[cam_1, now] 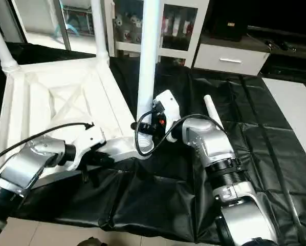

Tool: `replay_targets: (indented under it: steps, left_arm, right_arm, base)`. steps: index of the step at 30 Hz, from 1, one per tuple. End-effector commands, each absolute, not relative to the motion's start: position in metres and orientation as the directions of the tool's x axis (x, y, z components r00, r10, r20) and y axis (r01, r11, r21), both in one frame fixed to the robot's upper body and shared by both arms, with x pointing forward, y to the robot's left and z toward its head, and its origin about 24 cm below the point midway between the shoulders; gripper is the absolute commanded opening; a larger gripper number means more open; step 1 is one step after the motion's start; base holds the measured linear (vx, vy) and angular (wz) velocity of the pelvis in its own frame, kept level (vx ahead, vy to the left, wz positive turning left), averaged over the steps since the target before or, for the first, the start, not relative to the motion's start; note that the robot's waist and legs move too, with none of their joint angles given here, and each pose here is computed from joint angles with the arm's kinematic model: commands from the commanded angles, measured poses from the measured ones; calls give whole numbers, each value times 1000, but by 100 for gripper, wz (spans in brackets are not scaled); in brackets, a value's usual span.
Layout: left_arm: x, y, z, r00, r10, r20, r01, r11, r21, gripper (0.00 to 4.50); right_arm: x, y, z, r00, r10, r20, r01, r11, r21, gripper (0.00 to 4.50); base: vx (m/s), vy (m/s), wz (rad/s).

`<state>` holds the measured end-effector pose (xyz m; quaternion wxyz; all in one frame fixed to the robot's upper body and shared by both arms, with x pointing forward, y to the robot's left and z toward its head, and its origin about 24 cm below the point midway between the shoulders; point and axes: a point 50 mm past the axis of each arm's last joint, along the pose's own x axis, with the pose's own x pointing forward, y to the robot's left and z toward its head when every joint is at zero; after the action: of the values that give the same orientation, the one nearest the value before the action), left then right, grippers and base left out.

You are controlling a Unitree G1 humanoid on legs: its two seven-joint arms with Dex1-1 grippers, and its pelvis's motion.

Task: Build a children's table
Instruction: Insert table leg to table base

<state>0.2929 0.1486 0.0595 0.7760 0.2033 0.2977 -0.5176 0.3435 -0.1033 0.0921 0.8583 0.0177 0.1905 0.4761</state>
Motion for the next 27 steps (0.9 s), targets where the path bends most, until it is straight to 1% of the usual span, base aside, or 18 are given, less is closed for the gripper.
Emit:
replay_targets:
  steps: [1, 9, 21, 23, 27]
  left_arm:
    - [276, 142, 34, 172, -689, -704, 929, 351, -117, 0]
    - [286, 149, 37, 246, -654, -716, 909, 411, -64, 0]
    - [293, 151, 40, 264, -652, -711, 907, 419, -48, 0]
    - [294, 151, 41, 267, -652, -709, 906, 421, -46, 0]
    - [297, 151, 41, 277, -653, -705, 903, 427, -42, 0]
  right_arm:
    - [344, -106, 92, 485, 821, -300, -807, 553, 210, 189]
    - [341, -109, 80, 482, 817, -316, -793, 560, 241, 189]
    - [338, -115, 82, 481, 819, -313, -797, 557, 233, 189]
    - [337, -117, 82, 486, 819, -304, -794, 560, 238, 189]
    - [337, -115, 75, 523, 812, -259, -766, 581, 274, 189]
  base:
    - [0, 0, 0]
    - [0, 0, 0]
    - [0, 0, 0]
    - [0, 0, 0]
    - [0, 0, 0]
